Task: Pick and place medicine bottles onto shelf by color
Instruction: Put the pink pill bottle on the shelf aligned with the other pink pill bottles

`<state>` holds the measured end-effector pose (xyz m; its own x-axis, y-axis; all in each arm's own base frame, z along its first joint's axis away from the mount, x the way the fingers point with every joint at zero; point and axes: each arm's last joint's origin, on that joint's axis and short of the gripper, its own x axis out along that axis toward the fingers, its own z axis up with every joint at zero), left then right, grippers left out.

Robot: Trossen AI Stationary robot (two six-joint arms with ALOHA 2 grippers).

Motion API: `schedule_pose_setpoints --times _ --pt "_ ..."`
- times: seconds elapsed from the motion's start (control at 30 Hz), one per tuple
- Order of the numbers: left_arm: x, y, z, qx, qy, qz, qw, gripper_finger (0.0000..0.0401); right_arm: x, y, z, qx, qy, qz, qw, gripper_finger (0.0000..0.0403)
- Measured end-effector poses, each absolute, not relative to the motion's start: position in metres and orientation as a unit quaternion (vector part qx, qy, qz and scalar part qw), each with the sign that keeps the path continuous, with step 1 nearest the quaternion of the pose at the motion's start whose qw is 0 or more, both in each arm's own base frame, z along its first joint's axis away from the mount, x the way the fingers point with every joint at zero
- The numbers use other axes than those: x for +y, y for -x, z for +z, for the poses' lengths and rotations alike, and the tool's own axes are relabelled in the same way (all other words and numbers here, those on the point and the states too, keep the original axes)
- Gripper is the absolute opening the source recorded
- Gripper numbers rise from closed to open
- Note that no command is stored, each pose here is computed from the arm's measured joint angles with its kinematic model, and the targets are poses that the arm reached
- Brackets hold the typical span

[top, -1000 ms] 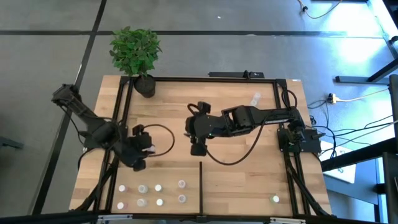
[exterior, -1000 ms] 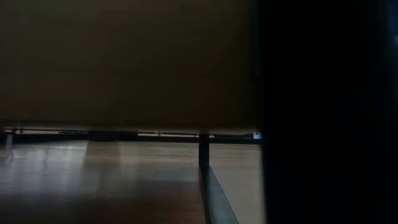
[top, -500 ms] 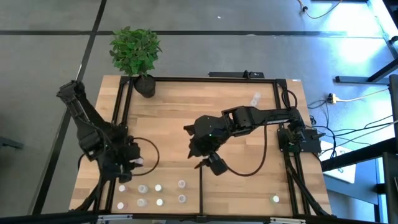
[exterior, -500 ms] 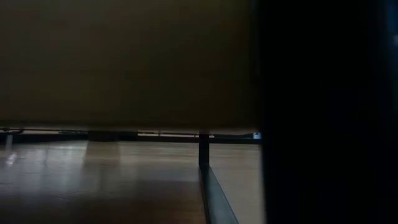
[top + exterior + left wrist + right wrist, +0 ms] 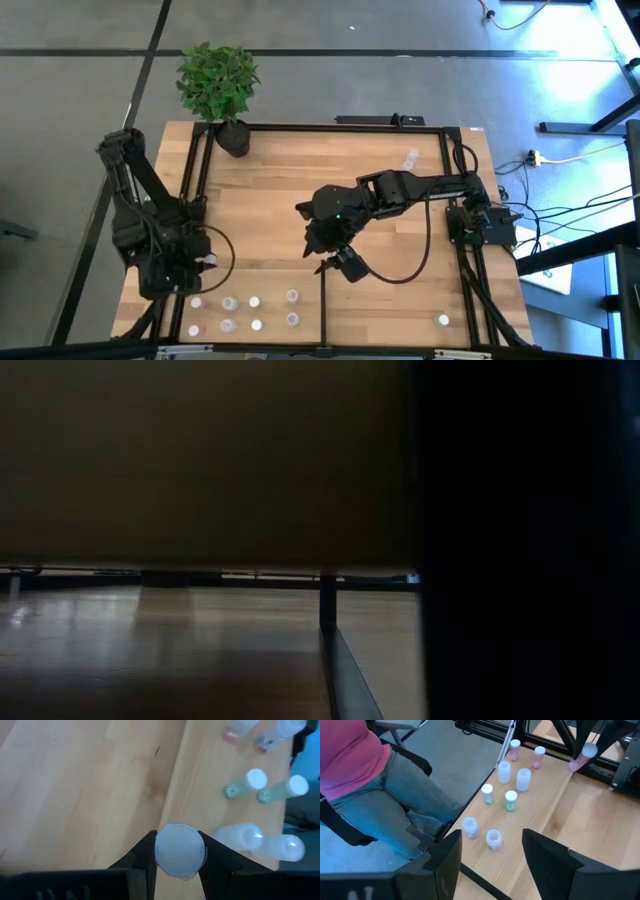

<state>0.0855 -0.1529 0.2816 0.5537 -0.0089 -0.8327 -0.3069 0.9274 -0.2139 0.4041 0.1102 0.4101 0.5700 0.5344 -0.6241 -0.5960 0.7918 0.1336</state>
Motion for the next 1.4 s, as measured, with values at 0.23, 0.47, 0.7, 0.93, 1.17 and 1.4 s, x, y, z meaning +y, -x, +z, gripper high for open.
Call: schedule_pose_setpoints --times 0.23,0.47,0.7,0.93,1.17,1.4 --pt "-0.165 -0.082 0.271 0.469 0.174 0.117 0.858 0.0101 0.110 -0.404 0.410 0.336 0.046 0.319 0.885 0.0210" --pt "-0.178 -0.081 0.259 0.470 0.183 0.147 0.851 0.0101 0.110 -0.404 0.410 0.336 0.046 0.319 0.885 0.0210" --pt "-0.185 -0.082 0.252 0.468 0.199 0.172 0.844 0.0101 0.110 -0.404 0.410 0.336 0.046 0.319 0.885 0.0210" --pt "-0.190 -0.081 0.246 0.501 0.160 0.154 0.836 0.0101 0.110 -0.404 0.410 0.336 0.046 0.319 0.885 0.0210" --pt "-0.191 -0.079 0.247 0.488 0.140 0.139 0.850 0.0101 0.110 -0.404 0.410 0.336 0.046 0.319 0.885 0.0210" --pt "-0.199 -0.074 0.244 0.489 0.142 0.123 0.852 0.0101 0.110 -0.404 0.410 0.336 0.044 0.319 0.885 0.0210"
